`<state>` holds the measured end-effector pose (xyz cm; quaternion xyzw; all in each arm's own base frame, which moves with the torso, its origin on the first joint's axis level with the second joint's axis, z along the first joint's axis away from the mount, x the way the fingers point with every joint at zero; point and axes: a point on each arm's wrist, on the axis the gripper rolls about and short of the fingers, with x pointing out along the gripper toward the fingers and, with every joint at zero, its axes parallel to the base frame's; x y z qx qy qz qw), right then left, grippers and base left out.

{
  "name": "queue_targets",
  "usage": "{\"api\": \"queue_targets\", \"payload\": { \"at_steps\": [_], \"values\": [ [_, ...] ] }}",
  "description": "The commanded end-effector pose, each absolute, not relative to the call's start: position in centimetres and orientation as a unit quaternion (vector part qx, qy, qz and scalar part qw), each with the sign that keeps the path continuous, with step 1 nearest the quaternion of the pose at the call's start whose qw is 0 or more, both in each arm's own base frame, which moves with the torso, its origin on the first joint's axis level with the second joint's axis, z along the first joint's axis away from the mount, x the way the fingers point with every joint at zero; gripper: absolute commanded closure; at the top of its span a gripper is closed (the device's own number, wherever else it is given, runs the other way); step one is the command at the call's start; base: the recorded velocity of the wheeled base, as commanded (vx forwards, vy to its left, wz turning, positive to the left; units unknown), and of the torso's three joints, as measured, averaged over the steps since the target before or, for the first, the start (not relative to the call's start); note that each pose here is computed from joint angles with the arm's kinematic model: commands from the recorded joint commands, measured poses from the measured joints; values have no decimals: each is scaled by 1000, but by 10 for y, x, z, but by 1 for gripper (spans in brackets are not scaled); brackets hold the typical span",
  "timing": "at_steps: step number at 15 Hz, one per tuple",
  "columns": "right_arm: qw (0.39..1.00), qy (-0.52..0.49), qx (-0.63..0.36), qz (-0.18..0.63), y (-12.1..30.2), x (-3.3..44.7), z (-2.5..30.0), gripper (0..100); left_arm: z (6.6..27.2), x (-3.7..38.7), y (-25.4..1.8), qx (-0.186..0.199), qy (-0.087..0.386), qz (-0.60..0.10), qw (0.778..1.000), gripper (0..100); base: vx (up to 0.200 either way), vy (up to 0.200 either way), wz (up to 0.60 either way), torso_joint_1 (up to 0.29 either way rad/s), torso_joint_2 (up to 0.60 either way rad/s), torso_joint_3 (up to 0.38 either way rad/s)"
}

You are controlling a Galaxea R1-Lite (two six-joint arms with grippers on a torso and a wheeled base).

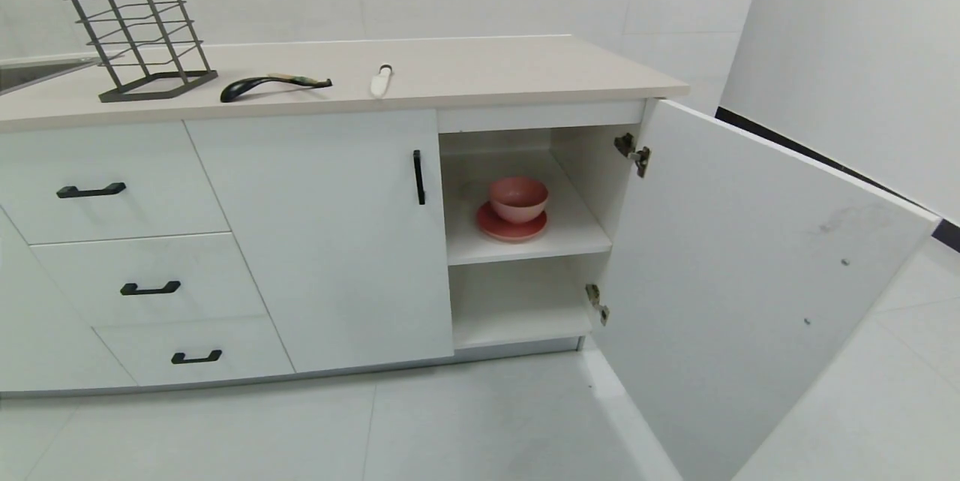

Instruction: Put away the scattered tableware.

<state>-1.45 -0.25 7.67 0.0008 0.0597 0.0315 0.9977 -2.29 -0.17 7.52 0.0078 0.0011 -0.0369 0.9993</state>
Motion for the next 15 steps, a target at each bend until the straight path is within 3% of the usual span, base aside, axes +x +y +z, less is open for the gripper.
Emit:
{"api": "queue_targets", "payload": {
  "at_steps": [1,2,10,14,15],
  "values": [
    [998,62,0,32,-2,-14,77,0,75,-23,-2,8,1,-36,999,0,0,-200,0,-2,2,2],
    [998,62,0,33,-2,-14,77,100,75,-23,-2,8,1,-37,999,0,0,-200,0,2,2,-2],
    [998,61,1,26,-2,-14,77,100,75,-23,-2,7,1,-35,999,0,0,-200,0,4,4,2],
    [999,48,4,23,-1,-14,79,100,75,-23,-2,6,1,-37,999,0,0,0,0,0,0,0],
    [999,-31,2,-11,0,-18,106,100,75,-23,-2,6,1,-38,999,0,0,0,0,0,0,0]
  ]
}}
